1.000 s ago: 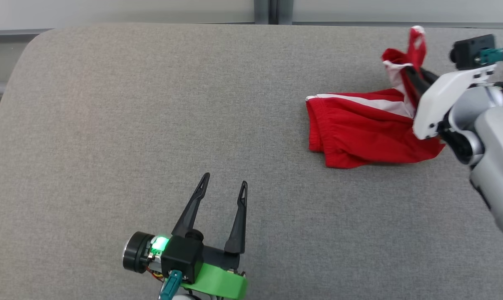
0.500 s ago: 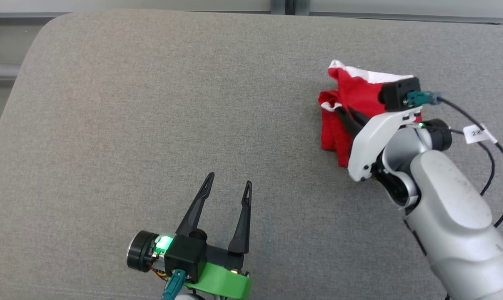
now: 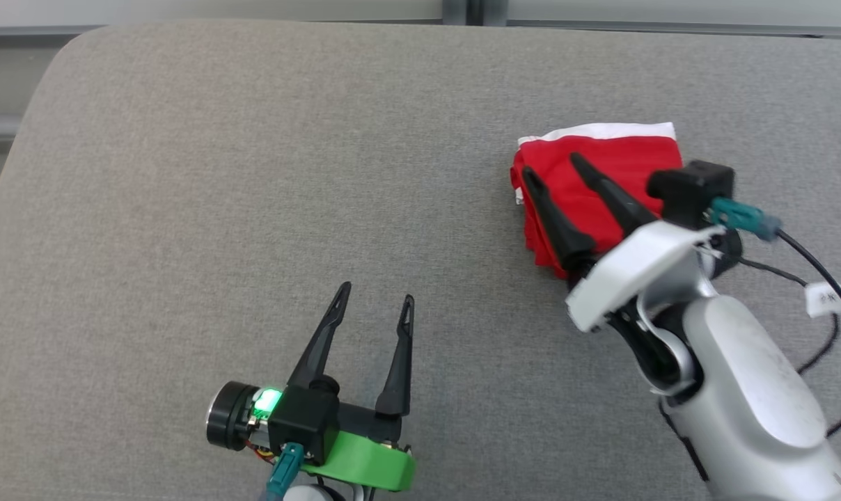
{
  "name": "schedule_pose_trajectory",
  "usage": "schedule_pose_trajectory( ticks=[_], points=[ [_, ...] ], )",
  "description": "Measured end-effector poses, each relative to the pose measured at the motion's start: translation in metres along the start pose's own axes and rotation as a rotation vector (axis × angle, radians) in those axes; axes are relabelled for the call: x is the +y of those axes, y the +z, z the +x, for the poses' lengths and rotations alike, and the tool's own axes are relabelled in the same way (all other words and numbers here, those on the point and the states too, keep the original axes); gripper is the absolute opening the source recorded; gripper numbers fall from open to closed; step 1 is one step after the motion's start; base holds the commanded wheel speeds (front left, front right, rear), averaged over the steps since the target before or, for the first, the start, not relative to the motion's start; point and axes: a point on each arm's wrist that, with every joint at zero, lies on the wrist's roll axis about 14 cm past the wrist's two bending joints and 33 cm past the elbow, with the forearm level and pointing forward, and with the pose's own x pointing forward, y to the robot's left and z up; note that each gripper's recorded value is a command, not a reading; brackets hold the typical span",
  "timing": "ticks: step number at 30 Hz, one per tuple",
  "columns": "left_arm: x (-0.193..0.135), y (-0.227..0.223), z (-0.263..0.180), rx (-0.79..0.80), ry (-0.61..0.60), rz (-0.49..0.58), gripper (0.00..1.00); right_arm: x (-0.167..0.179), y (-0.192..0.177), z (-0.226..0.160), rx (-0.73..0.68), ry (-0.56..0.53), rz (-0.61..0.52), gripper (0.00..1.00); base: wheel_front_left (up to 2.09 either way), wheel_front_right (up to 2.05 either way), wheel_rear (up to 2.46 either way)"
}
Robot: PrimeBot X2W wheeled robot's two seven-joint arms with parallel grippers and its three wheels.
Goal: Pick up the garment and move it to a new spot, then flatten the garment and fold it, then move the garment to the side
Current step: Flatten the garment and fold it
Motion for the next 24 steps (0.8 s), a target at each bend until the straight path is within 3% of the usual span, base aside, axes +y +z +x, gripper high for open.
schedule_pose_trajectory(
  ticks=[8, 15, 16, 17, 18, 24],
  points=[
    [0.001, 0.007, -0.001, -0.022, 0.011, -0.011, 1.00, -0.058, 0.018, -0.069, -0.181, -0.189, -0.180, 1.00, 0.00, 0.00, 0.00],
    [0.004, 0.009, -0.005, -0.029, 0.022, -0.020, 1.00, -0.085, -0.021, -0.124, -0.129, -0.317, -0.200, 1.00, 0.00, 0.00, 0.00],
    [0.003, 0.009, -0.005, -0.028, 0.018, -0.020, 1.00, -0.085, -0.024, -0.129, -0.122, -0.325, -0.198, 0.83, 0.00, 0.00, 0.00],
    [0.003, 0.009, -0.006, -0.029, 0.014, -0.020, 1.00, -0.085, -0.026, -0.131, -0.119, -0.331, -0.193, 0.31, 0.00, 0.00, 0.00],
    [0.002, 0.009, -0.006, -0.030, 0.011, -0.018, 1.00, -0.085, -0.028, -0.132, -0.113, -0.333, -0.192, 0.00, 0.00, 0.00, 0.00],
    [-0.002, 0.009, -0.007, -0.030, -0.008, -0.020, 1.00, -0.084, -0.020, -0.111, -0.115, -0.283, -0.232, 0.00, 0.00, 0.00, 0.00]
  ],
)
